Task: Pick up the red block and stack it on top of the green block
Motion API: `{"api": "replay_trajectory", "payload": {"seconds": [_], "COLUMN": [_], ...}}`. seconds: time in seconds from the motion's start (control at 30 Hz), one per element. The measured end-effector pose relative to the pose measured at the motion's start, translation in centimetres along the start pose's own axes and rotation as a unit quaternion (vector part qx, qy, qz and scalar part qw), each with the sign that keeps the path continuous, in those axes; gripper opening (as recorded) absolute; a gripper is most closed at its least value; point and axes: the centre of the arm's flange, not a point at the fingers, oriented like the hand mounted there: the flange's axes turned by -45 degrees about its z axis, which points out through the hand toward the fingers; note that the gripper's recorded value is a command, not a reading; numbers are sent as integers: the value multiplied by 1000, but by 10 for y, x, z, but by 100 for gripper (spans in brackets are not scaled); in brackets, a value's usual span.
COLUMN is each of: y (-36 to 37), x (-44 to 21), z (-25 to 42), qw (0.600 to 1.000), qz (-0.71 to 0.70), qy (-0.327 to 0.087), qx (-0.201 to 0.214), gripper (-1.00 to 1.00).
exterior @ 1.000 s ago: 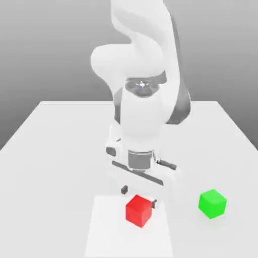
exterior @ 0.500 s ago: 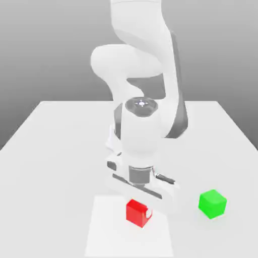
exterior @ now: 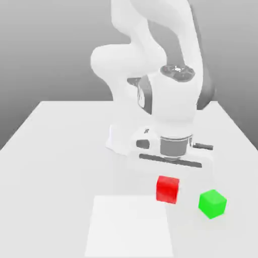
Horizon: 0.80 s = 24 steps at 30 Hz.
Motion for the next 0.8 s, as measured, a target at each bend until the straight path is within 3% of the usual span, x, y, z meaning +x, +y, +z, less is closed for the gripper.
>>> {"api": "replay_trajectory", "payload": {"seconds": [0.2, 0.37, 0.4, 0.63, 0.8], "y": [-85, -83, -83, -83, -84], "x": [-37, -33, -33, -33, -34], "z": [-11, 38, 45, 44, -5], "qw": [977, 975, 976, 976, 975], "qz": [-215, -220, -220, -220, -221], "qy": [2, 2, 2, 2, 2], "qx": [-3, -3, -4, -4, -4], "gripper": [-100, -100, 100, 100, 100]}}
